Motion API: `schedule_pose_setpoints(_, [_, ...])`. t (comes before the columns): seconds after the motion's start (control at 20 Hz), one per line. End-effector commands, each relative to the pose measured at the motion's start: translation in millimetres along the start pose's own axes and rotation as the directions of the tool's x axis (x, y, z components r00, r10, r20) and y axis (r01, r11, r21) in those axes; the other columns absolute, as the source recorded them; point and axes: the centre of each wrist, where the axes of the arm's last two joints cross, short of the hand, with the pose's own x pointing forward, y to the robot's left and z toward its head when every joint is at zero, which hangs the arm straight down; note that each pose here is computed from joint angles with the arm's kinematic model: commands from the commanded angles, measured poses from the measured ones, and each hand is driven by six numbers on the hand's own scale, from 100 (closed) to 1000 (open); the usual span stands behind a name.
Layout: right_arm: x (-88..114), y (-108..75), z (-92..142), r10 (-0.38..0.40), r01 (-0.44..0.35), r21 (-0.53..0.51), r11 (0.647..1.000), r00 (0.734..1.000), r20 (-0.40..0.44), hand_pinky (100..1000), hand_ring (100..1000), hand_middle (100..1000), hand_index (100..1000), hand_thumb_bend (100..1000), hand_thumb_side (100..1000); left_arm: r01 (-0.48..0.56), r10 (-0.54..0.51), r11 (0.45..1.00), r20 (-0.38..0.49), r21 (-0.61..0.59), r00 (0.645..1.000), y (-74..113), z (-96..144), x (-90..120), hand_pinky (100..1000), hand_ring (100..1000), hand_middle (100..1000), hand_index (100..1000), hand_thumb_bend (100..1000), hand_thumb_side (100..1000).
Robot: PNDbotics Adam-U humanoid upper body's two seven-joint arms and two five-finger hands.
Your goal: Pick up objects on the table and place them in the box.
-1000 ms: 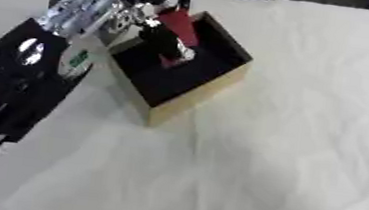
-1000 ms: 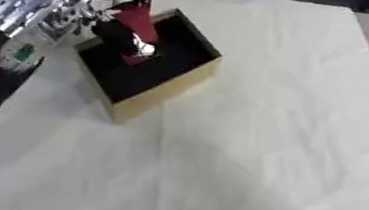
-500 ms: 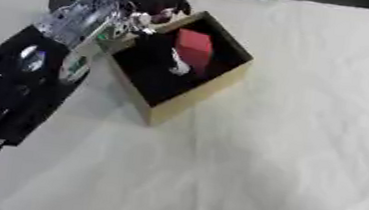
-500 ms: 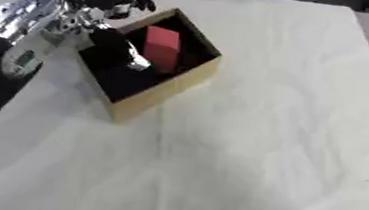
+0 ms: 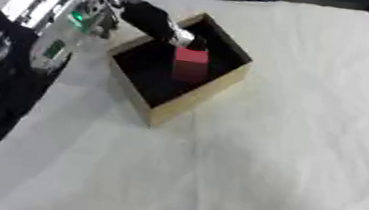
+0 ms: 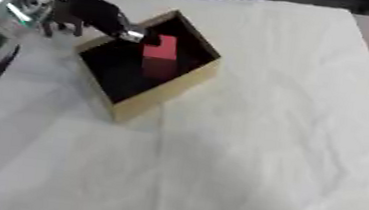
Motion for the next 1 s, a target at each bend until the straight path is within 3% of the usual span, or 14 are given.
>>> schedule_pose_setpoints(0.05, [7,-5.6,-3,0.022,-0.022,-0.006,1.0,1.0,0.019,923,853,691,922,100,1000,-0.012,0.022,0.992,-0.076,0.124,0.997,32.5,15,-28,613,820,748,888,778,870])
schedule_pose_setpoints(0.45, [6,-6.6,-2,0.03,-0.03,-0.005,1.0,0.999,0.015,923,853,691,920,100,1000,0.101,-0.08,0.988,-0.172,0.119,0.982,36.3,26,-80,667,862,795,897,778,837])
schedule_pose_setpoints(0.55, [7,-6.7,-2,0.033,-0.033,-0.003,0.999,0.999,0.016,923,853,691,920,100,1000,0.139,-0.125,0.987,-0.173,0.076,0.977,32.2,27,-93,697,876,809,904,774,778])
schedule_pose_setpoints(0.7, [7,-7.1,-2,0.038,-0.038,-0.001,0.999,0.999,0.016,923,853,690,920,100,1000,0.174,-0.172,0.985,-0.172,-0.003,0.97,25.2,26,-111,733,894,835,917,676,704])
schedule_pose_setpoints(0.9, [8,-7.6,-3,0.044,-0.044,0.001,0.999,0.999,0.017,923,853,689,921,100,1000,0.191,-0.209,0.974,-0.164,-0.118,0.964,17.4,24,-130,772,911,847,924,629,673])
schedule_pose_setpoints(1.0, [8,-7.7,-3,0.046,-0.046,0.003,0.999,0.999,0.018,924,852,688,921,100,1000,0.185,-0.214,0.967,-0.162,-0.176,0.963,13.0,23,-138,794,916,849,923,653,667])
